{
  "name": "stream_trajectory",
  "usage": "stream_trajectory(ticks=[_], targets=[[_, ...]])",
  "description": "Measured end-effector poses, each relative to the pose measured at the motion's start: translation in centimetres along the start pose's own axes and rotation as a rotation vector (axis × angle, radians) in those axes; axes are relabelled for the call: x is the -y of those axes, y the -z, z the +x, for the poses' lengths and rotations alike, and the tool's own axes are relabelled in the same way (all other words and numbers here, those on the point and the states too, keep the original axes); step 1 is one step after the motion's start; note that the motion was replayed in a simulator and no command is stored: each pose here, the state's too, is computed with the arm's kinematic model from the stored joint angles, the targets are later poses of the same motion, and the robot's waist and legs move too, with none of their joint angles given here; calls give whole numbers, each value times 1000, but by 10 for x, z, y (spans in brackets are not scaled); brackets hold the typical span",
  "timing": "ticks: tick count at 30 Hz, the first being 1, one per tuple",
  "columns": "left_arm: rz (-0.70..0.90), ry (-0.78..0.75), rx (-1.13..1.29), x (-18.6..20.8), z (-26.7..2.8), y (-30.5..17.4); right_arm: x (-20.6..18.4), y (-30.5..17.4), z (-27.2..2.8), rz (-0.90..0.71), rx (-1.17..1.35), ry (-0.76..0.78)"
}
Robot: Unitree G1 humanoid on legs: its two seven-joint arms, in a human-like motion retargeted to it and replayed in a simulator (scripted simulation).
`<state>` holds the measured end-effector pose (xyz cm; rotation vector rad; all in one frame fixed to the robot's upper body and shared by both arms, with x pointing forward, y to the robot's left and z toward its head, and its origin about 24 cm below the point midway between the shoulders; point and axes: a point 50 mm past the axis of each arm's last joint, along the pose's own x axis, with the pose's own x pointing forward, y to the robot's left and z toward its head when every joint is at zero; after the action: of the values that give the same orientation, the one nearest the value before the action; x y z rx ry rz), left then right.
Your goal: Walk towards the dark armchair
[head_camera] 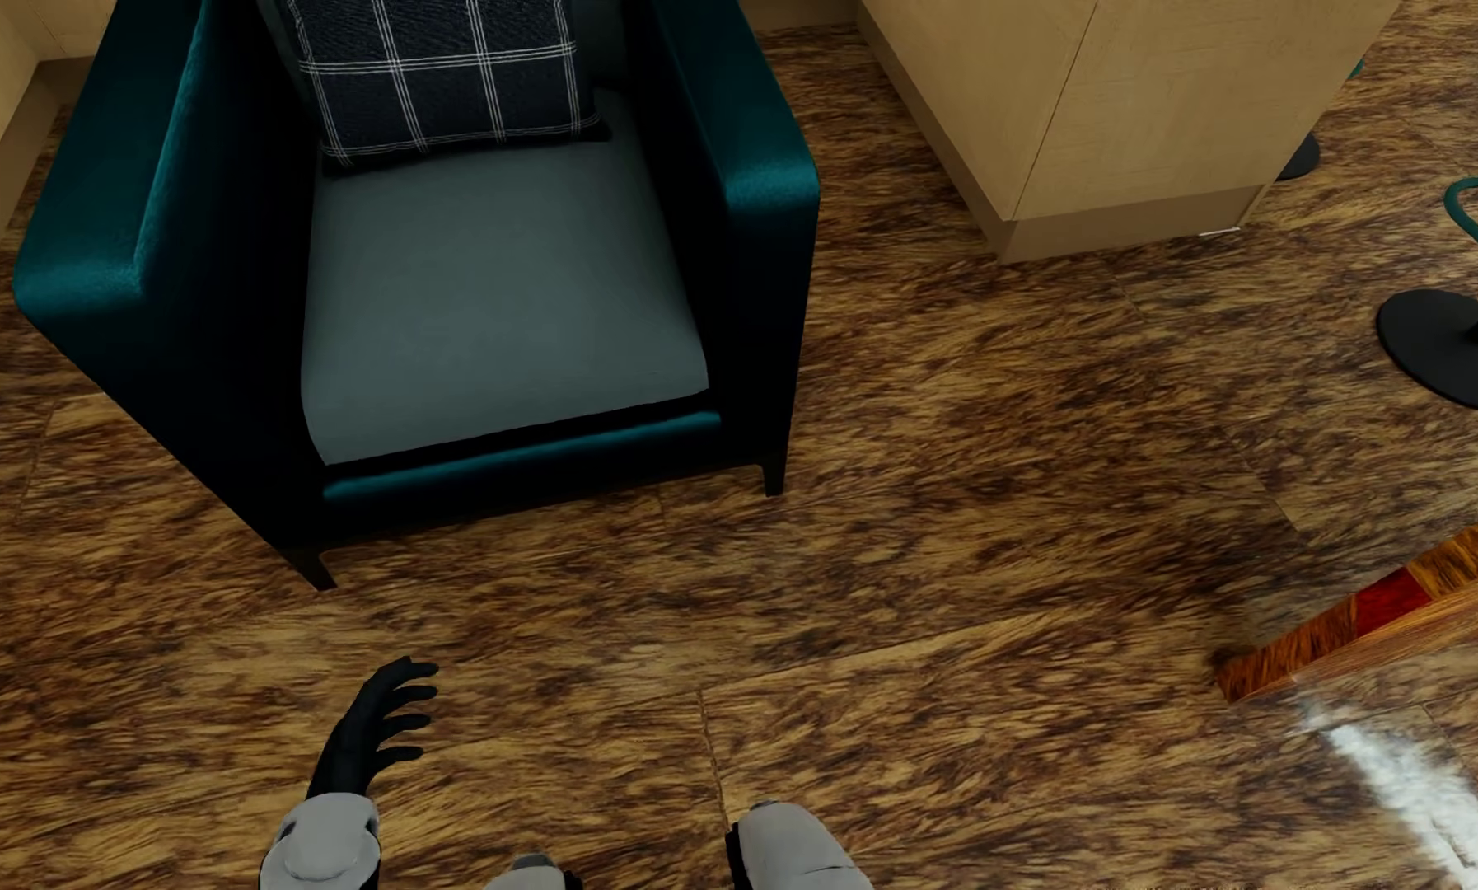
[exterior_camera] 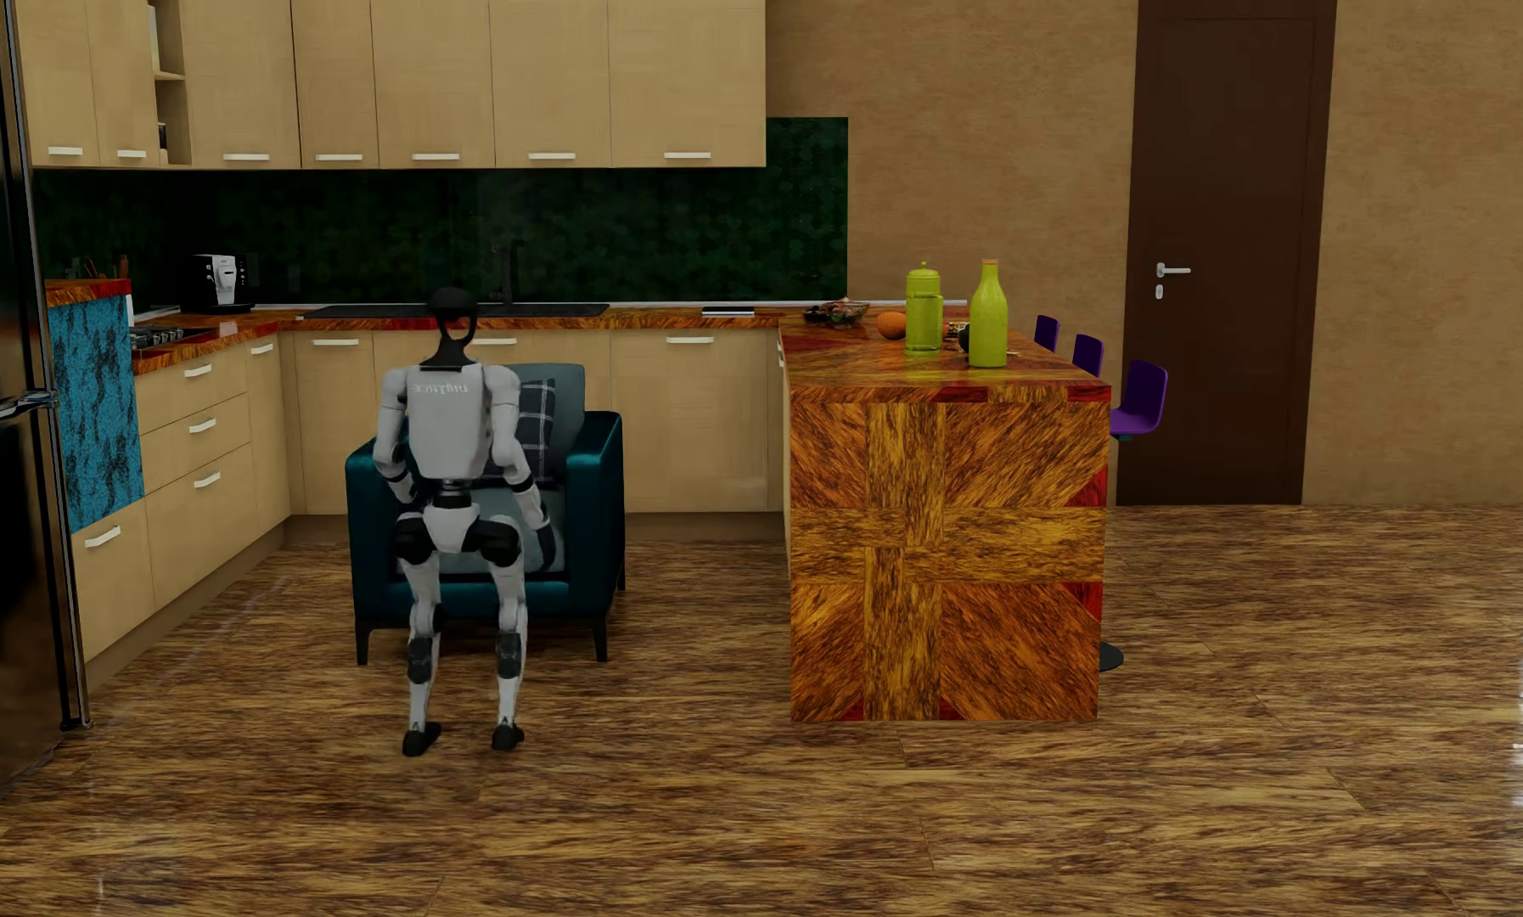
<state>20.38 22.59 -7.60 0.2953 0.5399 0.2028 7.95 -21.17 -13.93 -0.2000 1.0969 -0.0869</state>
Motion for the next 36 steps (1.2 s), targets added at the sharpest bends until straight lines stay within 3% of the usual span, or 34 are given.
stream_trajectory(ticks=[2,3,6,8,11,16,20,26,36], targets=[[-2,144,-20,41,-3,1,-9,1,4,-151,-8,-100],[-4,195,-37,47,-10,8,-3,-26,8,-207,77,-117],[36,253,-184,24,-31,53,-16,-92,9,-130,358,-125],[28,204,-249,3,-37,65,-20,-110,4,1,488,-121],[-39,209,-229,36,-29,45,-7,-81,7,41,381,-92],[-60,153,-226,22,-27,47,-14,-47,9,52,177,-63],[-65,177,-268,16,-35,62,-10,-56,11,63,210,-56],[-3,269,-162,24,-30,45,-21,-37,7,49,133,-125],[-42,239,-227,24,-36,56,-15,-48,10,34,167,-101]])
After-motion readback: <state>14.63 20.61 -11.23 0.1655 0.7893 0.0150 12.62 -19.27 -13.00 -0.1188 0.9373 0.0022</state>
